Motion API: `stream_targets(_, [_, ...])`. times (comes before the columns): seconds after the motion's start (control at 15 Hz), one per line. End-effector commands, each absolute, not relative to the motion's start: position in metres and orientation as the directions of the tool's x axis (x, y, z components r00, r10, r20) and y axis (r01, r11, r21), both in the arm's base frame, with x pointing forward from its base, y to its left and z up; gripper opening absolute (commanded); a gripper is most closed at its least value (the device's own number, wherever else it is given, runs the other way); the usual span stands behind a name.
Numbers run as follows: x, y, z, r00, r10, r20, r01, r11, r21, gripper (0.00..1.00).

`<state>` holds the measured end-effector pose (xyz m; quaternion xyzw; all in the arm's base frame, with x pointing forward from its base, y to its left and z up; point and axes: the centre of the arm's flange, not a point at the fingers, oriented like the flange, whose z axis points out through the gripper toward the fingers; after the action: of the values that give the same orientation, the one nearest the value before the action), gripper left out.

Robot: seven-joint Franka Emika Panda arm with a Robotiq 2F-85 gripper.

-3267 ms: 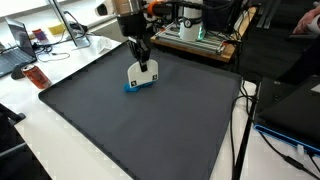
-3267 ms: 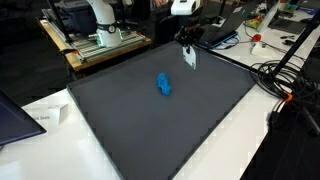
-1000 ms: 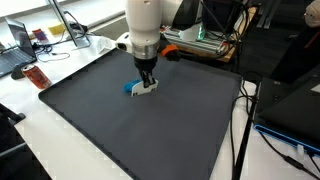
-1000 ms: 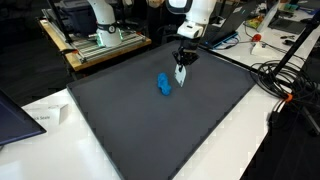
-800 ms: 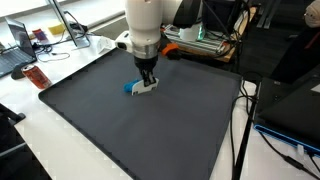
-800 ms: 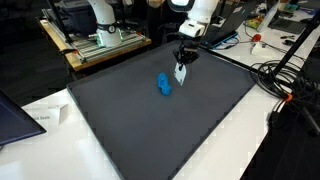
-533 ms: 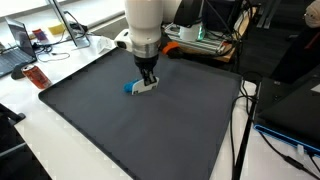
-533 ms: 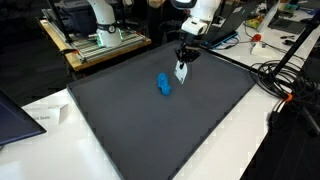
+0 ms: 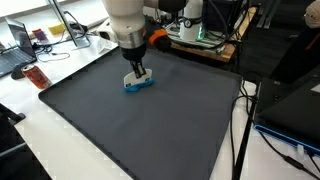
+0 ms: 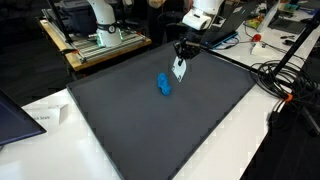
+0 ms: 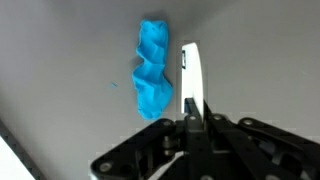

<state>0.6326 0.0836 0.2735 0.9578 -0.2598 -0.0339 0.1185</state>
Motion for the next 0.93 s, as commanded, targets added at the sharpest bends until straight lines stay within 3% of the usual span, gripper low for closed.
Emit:
stream_targets(0.0, [0.64, 0.06, 0.289, 0.855, -0.515, -0.056, -0.493, -0.842, 0.221, 0.01])
stream_targets(0.87, [0.64, 0.016, 0.258, 0.754, -0.654, 0.055, -0.609, -0.665, 0.432, 0.01])
